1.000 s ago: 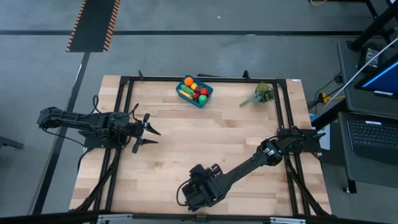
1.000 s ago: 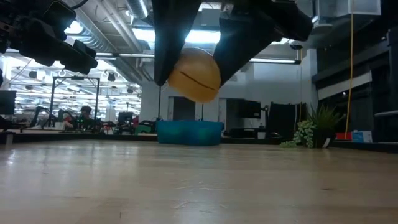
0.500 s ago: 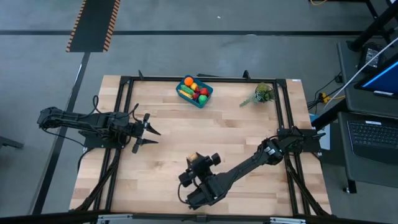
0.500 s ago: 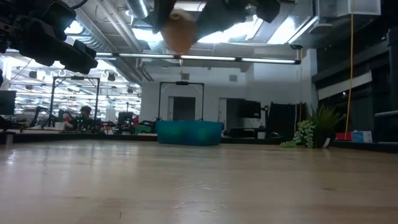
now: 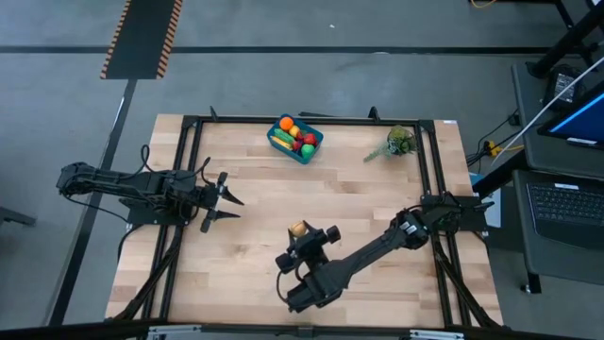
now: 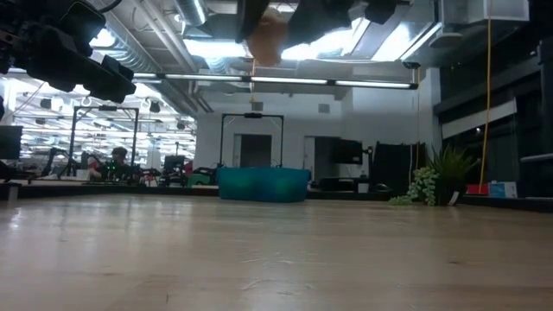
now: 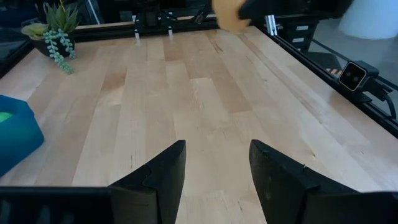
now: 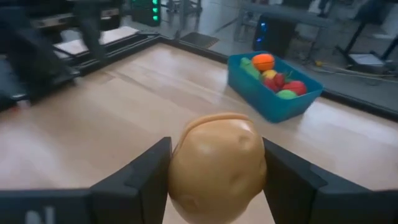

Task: Pick and placing Produce into tupperware
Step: Put the brown potato into the blue bin

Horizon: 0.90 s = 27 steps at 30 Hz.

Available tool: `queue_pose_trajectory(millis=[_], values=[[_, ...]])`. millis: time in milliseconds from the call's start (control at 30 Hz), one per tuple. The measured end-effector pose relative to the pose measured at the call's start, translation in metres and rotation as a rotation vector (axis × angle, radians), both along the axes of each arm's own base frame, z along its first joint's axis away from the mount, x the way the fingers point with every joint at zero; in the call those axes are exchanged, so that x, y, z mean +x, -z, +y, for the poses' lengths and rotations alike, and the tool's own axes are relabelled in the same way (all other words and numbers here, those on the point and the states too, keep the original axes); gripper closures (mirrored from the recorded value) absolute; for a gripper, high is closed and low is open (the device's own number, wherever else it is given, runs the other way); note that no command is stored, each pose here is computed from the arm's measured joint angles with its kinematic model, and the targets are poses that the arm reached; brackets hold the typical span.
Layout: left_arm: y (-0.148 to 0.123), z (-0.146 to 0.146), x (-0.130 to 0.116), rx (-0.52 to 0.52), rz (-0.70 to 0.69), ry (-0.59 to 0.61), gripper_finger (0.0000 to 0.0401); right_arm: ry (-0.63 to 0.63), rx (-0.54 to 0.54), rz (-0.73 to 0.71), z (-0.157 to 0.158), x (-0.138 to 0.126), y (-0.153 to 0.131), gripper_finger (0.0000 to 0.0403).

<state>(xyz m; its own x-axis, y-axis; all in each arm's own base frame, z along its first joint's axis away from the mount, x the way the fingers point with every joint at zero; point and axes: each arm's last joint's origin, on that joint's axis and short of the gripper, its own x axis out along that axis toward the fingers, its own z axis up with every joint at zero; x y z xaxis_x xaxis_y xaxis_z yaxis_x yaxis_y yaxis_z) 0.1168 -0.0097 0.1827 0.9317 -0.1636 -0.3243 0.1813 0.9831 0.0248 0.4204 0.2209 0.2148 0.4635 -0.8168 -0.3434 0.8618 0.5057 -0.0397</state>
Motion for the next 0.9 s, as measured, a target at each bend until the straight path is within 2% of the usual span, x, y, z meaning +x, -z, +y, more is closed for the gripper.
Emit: queue_pose_trajectory(millis=[400, 700, 900], values=[[0.000, 0.000, 0.000, 0.000, 0.000, 0.000, 0.0231, 0.051, -0.050, 0.088, -0.036, 0.009, -0.011, 0.0194], [0.000, 0.000, 0.000, 0.051, -0.009, 0.018, 0.0231, 0.048, -0.083, 0.132, -0.044, 0.012, -0.013, 0.0194], [0.000, 0.000, 0.000, 0.049, -0.008, 0.017, 0.0231, 0.064, -0.087, 0.129, -0.057, 0.012, -0.027, 0.0194]])
